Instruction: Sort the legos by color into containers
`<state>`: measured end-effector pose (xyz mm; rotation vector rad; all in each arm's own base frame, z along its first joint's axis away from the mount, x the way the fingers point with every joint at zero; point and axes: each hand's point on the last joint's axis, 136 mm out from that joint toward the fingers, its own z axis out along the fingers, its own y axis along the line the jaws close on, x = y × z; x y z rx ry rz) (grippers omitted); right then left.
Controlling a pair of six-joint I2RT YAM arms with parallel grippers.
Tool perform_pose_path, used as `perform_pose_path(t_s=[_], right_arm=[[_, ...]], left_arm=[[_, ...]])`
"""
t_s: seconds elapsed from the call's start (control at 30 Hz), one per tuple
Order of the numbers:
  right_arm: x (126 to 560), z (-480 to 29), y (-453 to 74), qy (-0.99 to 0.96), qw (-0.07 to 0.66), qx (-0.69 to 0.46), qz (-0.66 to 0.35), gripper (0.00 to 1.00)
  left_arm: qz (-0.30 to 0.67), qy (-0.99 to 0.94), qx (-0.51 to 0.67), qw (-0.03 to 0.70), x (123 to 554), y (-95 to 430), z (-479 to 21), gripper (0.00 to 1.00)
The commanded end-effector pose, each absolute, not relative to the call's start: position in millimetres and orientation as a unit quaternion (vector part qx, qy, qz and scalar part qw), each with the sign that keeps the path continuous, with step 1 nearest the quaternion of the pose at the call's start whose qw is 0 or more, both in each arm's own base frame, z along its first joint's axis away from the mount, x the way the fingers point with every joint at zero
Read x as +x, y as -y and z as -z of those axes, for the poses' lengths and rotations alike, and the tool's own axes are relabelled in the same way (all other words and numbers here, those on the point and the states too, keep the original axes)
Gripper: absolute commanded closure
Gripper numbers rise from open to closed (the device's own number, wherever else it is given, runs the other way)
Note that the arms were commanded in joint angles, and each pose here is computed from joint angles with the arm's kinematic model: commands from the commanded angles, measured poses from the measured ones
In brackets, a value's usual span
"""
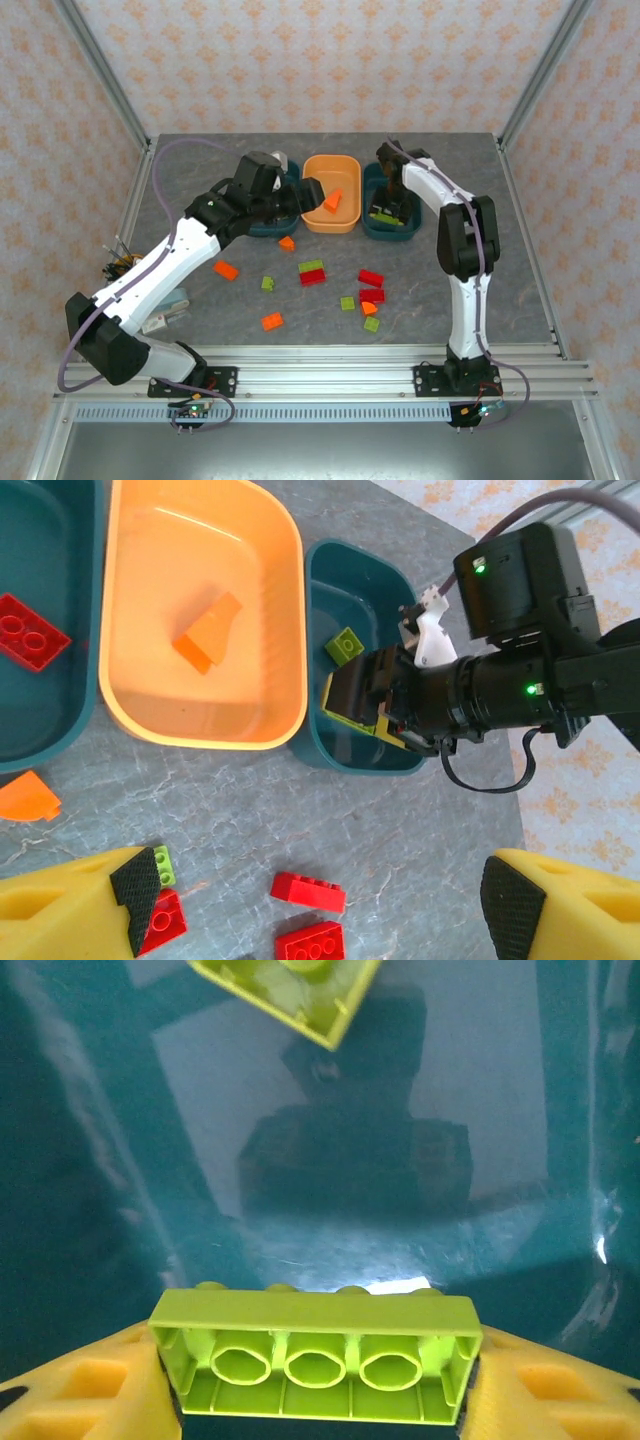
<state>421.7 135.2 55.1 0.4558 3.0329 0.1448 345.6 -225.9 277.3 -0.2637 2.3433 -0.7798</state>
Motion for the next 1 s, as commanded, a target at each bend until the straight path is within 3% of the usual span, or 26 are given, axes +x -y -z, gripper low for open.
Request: perform_pose_path(t_s=[0.0,0.23,0.47,0.63,0.8,0.97], right_arm=[[413,-55,-129,-0.989,0.012,0.142,-0.034,0.37],[419,-72,-129,-0.990,0.032,0.130,-0.038,0.26],[418,-140,-142,-0.984,0.117,0.110,-0.081,0.25],[385,-186,-220,-0.958,0.211,-0.021,-0.195,0.25],[313,-227,-315,-0.874,0.302,-0.165,-0.343,0.25],[277,-223,-347,-0.851,0.312,-0.191,-0.376,0.26]], left_arm=[[0.258,-0.902,-0.127,0.321,342,206,-273,0.14],[0.184,-0.924,-0.155,0.297,320,172,-243,0.14],[0.086,-0.927,-0.298,0.210,289,92,-179,0.16],[0.047,-0.907,-0.398,0.132,283,50,-123,0.19],[0.009,-0.885,-0.456,0.094,287,30,-84,0.22],[0.000,-0.868,-0.491,0.078,288,25,-58,0.22]])
